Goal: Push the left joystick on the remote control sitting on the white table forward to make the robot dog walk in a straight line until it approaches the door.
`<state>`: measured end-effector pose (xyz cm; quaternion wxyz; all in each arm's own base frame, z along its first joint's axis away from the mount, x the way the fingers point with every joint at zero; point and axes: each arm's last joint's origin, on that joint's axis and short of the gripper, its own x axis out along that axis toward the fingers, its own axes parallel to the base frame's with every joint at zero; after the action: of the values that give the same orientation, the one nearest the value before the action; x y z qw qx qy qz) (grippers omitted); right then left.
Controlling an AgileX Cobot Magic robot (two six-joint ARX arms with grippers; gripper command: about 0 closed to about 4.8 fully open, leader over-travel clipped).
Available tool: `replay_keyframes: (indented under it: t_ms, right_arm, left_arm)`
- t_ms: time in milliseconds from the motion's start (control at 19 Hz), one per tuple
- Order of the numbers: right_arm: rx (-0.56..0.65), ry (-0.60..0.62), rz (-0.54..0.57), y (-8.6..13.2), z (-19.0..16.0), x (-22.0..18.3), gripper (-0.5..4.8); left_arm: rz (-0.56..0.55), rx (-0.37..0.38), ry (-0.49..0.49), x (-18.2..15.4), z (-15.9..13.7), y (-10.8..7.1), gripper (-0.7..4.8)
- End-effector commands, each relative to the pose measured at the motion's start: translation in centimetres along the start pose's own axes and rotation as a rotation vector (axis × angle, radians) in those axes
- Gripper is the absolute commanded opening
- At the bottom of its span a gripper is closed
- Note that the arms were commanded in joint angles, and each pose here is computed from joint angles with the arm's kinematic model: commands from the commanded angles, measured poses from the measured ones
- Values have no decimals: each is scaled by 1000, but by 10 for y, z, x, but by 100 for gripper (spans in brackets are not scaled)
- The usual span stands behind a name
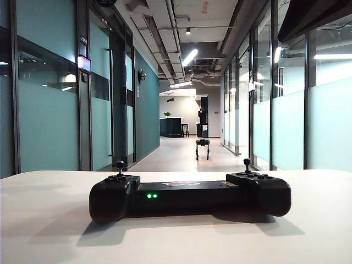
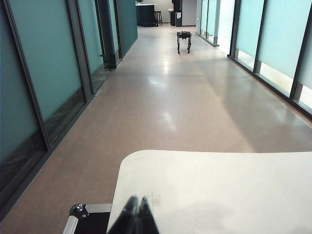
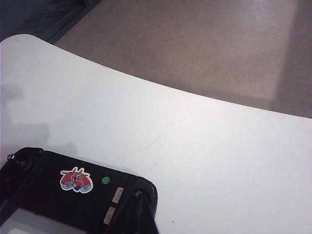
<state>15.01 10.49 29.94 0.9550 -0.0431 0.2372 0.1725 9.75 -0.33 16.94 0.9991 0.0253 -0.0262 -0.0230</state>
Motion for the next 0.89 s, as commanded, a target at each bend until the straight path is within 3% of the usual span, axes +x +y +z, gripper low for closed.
replay_keyframes:
  t_ms: [53, 684, 894]
  right_arm:
    - [4, -25, 2, 0, 3, -2, -1]
    - [4, -32, -10, -1, 4, -3, -1]
    - [40, -230, -143, -24, -11, -13, -1]
  left_arm:
    - [39, 2, -10, 0, 2, 1, -5]
    - [43, 1, -10, 0, 2, 1, -5]
    - [43, 1, -10, 0, 2, 1, -5]
